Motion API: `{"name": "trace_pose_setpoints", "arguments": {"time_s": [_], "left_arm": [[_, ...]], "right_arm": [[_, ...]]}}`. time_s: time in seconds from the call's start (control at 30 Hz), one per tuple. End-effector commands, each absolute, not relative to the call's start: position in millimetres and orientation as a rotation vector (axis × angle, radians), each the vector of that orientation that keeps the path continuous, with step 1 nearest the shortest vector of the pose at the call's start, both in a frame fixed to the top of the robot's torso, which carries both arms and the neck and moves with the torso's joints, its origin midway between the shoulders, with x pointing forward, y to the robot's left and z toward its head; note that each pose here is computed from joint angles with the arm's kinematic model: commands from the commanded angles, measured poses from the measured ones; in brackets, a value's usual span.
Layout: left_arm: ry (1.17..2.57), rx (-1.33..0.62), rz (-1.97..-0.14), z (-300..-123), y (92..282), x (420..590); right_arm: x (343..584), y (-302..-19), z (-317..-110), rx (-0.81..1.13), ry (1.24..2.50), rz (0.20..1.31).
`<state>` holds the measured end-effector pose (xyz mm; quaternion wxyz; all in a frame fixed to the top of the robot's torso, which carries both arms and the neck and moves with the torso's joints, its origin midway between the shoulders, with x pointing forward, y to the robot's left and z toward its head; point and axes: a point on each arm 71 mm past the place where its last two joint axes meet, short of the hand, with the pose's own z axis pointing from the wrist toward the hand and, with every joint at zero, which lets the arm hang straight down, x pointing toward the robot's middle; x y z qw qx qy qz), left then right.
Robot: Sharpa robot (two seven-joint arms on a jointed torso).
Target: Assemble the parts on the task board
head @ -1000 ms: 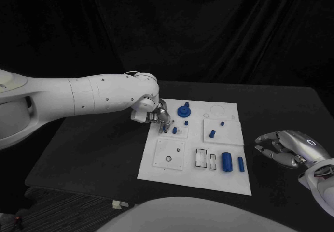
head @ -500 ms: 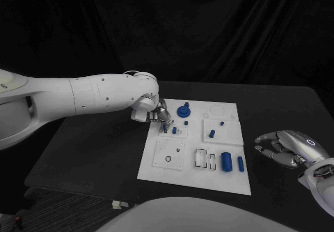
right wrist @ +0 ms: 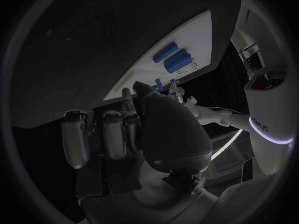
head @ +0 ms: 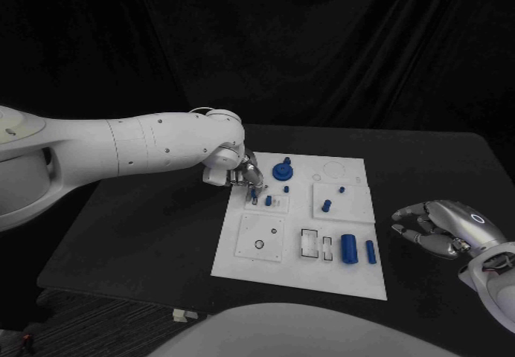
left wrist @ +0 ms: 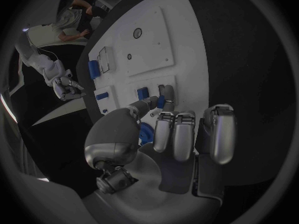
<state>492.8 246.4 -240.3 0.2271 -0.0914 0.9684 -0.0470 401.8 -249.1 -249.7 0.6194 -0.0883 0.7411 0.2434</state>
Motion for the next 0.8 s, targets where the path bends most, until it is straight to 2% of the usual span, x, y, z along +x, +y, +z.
{"name": "trace_pose_setpoints", "arguments": {"time_s": [0.03, 0.43, 0.8], "left_arm": [[2.663, -0.259, -0.12, -242.3, 248.4, 493.4], [2.662, -0.259, -0.123, -242.1, 248.3, 492.6], [2.666, -0.238, -0.144, -241.1, 243.2, 484.5]], "right_arm": [[401.7, -249.8, -251.5, -0.195, 1.719, 0.542], [401.5, -249.6, -252.7, -0.196, 1.726, 0.539], [401.2, -249.4, -253.2, -0.195, 1.729, 0.538]]}}
